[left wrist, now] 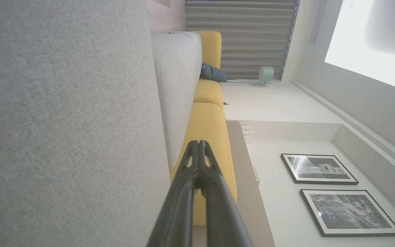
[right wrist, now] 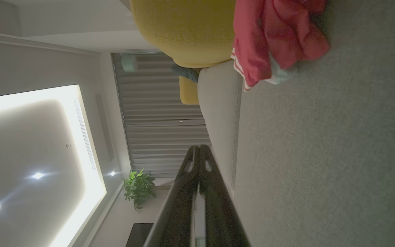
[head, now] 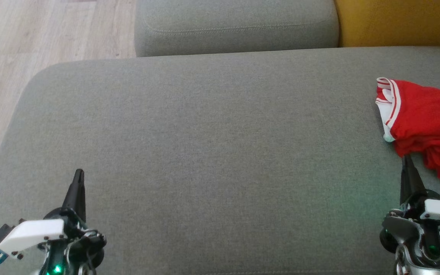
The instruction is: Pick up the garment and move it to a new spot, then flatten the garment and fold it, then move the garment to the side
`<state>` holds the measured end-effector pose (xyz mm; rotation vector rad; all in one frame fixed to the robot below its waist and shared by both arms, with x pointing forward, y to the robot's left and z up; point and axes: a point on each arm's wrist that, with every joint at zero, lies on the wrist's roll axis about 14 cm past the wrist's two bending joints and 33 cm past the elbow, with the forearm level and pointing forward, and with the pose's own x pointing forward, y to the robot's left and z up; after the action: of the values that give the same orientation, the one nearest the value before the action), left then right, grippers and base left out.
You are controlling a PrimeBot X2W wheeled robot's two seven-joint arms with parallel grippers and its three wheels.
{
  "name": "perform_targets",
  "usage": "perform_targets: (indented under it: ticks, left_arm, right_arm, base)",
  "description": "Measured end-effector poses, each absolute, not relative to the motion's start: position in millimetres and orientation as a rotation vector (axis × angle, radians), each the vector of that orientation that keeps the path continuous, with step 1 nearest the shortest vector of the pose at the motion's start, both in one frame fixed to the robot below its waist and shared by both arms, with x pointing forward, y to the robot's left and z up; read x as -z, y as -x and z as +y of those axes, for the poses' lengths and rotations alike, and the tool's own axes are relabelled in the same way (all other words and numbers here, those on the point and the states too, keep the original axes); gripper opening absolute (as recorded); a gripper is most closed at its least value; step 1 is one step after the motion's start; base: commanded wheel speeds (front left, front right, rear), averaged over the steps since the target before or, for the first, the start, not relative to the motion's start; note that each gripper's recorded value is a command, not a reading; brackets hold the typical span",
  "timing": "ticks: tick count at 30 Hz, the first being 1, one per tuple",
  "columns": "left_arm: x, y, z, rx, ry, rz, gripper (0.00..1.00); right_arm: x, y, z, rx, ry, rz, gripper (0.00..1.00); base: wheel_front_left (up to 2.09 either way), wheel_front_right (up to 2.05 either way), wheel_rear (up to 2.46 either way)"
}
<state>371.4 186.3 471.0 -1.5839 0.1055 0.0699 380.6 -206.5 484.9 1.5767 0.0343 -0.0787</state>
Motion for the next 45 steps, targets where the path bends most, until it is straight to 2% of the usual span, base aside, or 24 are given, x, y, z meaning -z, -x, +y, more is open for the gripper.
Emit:
perform_targets:
  ticks: [45]
  left_arm:
    - [-471.1, -371.5, 186.3, -0.070, 1.584, 0.105, 0.00]
  right_arm:
    - [-485.2, -380.6, -206.5, 0.078, -1.577, 0.033, 0.00]
  base:
    - [0.00, 0.00, 0.00]
